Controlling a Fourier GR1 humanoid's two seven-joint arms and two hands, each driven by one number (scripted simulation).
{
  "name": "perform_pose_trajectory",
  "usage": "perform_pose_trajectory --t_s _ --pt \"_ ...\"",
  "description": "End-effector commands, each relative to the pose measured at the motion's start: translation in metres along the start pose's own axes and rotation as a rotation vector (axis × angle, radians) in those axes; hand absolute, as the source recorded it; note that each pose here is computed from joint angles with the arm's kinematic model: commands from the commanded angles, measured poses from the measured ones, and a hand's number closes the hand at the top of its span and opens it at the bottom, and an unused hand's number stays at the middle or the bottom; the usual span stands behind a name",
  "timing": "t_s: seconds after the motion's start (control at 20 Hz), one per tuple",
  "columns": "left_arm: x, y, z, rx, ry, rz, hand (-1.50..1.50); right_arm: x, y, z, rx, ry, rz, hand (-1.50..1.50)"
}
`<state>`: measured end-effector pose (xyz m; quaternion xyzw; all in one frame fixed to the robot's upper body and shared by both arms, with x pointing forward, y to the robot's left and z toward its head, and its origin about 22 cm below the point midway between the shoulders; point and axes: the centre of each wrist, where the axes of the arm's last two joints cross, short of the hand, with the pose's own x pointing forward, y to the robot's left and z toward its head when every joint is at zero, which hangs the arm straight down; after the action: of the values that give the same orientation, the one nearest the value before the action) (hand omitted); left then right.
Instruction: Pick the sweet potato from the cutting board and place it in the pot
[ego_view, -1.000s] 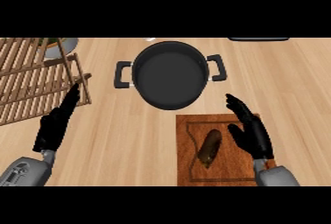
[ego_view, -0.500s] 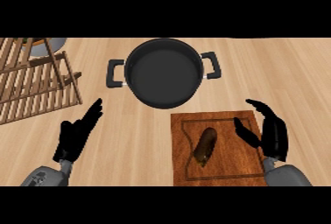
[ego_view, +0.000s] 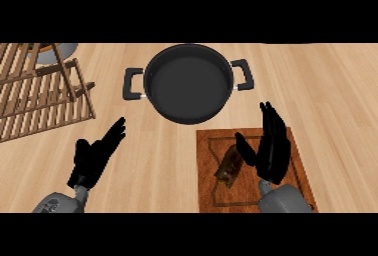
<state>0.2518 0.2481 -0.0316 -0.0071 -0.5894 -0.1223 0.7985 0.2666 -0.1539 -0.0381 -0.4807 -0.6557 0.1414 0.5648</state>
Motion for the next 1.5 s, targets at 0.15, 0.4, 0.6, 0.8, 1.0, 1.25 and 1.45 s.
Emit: perform_pose_trajectory --t_s 0.15,0.4,0.6,0.8,1.0,1.25,1.45 --pt "0.007 0.001 -0.003 -0.021 -0.002 0.005 0.00 0.049 0.008 -0.007 0.059 0.261 0.101 -1.50" --pt "0.009 -0.010 -0.005 -0.056 -0.004 0.003 0.00 0.100 -0.004 -0.019 0.053 0.453 0.160 -1.50" --pt "0.013 -0.002 -0.012 -0.040 -0.016 0.004 0.00 0.107 0.002 -0.009 0.212 0.605 0.250 -1.50" --pt "0.020 -0.007 -0.011 -0.055 -0.016 0.012 0.00 0.095 0.001 0.006 0.334 0.686 0.323 -1.50" --pt "0.007 -0.004 -0.012 -0.016 -0.008 0.019 0.00 0.098 -0.008 0.004 0.313 0.705 0.324 -1.50" --pt "0.009 -0.003 -0.010 -0.026 -0.023 0.010 0.00 0.091 -0.014 0.032 0.233 0.645 0.346 -1.50" --pt "0.006 0.008 -0.006 -0.020 -0.009 0.013 0.00 0.083 -0.034 0.045 0.240 0.658 0.318 -1.50"
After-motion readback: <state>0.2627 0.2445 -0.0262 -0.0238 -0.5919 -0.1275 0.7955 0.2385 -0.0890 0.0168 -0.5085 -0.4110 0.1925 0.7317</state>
